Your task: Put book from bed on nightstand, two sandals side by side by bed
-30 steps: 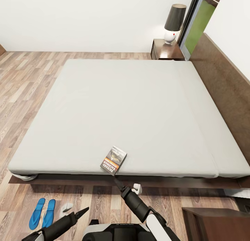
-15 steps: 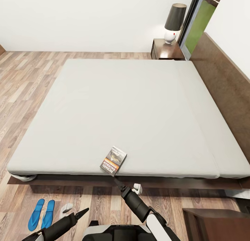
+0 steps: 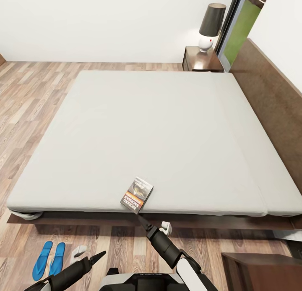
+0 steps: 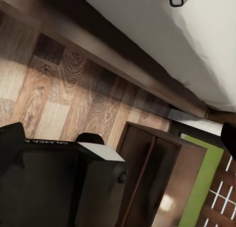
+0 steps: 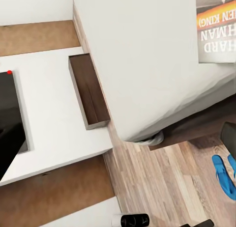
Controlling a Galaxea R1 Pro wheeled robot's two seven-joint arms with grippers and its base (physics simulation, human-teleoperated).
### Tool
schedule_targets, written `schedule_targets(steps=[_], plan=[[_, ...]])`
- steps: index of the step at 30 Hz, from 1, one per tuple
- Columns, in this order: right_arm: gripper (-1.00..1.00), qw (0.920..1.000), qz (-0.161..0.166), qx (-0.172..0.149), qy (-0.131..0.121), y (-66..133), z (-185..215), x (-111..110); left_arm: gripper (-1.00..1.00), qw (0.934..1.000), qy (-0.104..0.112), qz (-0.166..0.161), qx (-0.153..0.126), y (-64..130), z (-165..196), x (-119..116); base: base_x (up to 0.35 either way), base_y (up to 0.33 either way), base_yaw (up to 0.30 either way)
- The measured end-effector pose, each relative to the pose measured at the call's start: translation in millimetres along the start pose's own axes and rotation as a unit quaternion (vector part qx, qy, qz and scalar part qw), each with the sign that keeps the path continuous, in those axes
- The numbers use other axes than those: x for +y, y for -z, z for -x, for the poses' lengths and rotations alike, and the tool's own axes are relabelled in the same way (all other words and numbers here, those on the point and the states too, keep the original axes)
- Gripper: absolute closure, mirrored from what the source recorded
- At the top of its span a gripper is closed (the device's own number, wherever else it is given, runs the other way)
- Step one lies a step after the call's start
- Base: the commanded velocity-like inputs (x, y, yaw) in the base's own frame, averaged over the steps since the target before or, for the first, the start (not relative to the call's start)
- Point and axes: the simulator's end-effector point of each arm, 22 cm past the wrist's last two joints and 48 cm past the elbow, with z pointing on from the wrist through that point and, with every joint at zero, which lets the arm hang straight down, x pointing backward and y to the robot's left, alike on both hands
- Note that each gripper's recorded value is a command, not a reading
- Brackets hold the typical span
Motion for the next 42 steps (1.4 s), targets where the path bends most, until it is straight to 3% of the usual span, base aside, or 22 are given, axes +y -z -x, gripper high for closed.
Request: schedule_targets(steps=[42], plan=[[-1.0, 1.0, 0.0, -0.001, 0.001, -23.3, 12.4, -35.0, -1.0, 1.0, -0.001, 0.0, -0.001, -33.9, 10.4, 26.3, 0.0, 0.0, 0.0]])
